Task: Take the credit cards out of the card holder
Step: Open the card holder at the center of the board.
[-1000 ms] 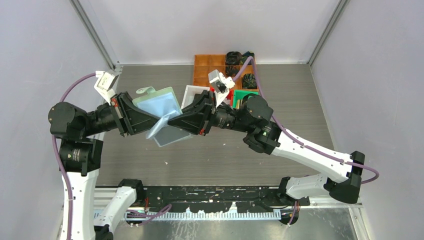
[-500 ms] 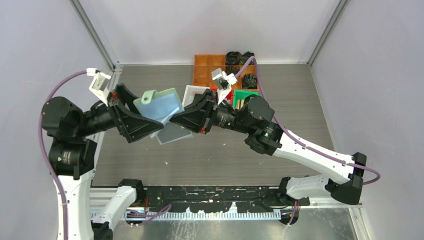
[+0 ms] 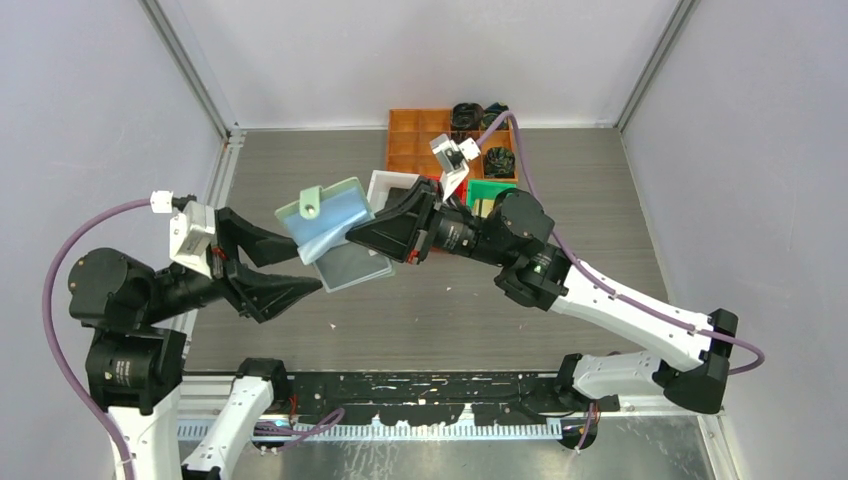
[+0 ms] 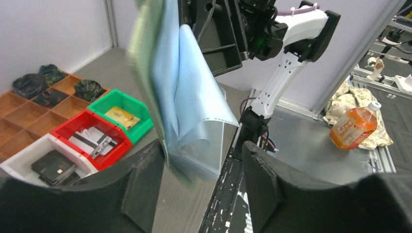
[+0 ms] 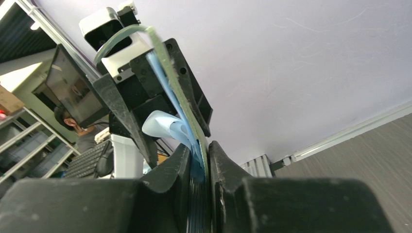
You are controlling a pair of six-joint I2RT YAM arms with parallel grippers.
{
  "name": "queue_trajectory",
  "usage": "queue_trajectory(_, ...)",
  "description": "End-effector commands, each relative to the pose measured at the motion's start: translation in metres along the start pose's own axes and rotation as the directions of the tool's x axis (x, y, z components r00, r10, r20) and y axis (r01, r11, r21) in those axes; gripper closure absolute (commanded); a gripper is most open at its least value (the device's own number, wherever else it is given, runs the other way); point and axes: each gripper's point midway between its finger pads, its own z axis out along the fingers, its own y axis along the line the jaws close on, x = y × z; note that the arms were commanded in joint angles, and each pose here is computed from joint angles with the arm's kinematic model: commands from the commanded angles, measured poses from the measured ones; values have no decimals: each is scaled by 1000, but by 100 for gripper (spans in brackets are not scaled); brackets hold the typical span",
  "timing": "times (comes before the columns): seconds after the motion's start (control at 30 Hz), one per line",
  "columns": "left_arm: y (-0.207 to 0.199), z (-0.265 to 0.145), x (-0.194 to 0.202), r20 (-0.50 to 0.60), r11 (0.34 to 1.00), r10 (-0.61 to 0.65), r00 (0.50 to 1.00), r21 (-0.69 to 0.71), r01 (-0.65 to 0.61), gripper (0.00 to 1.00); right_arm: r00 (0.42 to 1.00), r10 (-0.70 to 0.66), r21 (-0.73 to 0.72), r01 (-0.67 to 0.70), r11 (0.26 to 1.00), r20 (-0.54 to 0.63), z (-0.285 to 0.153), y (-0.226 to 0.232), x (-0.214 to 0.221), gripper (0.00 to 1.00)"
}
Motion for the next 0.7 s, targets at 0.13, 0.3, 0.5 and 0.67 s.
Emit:
queue_trajectory(0.13, 28, 4, 5, 15, 995, 36, 999, -90, -35, 45, 996, 66, -130, -58, 990, 57, 13, 26, -20, 99)
queue_trajectory(0.3, 35, 4, 3, 29, 992, 33, 999, -126, -29, 58, 997, 76, -151, -73, 986, 16, 16, 24, -9, 99)
queue_trajectory(0.5, 34, 4, -4, 69, 991, 15, 997, -130, -6, 89, 999, 51, -209, -50, 977, -1, 8, 30, 0, 85)
queue_trajectory(0.67, 32, 7, -5, 73, 991, -71, 995, -108, 78, 100, 999, 30, -258, -37, 966, -33, -3, 33, 13, 43)
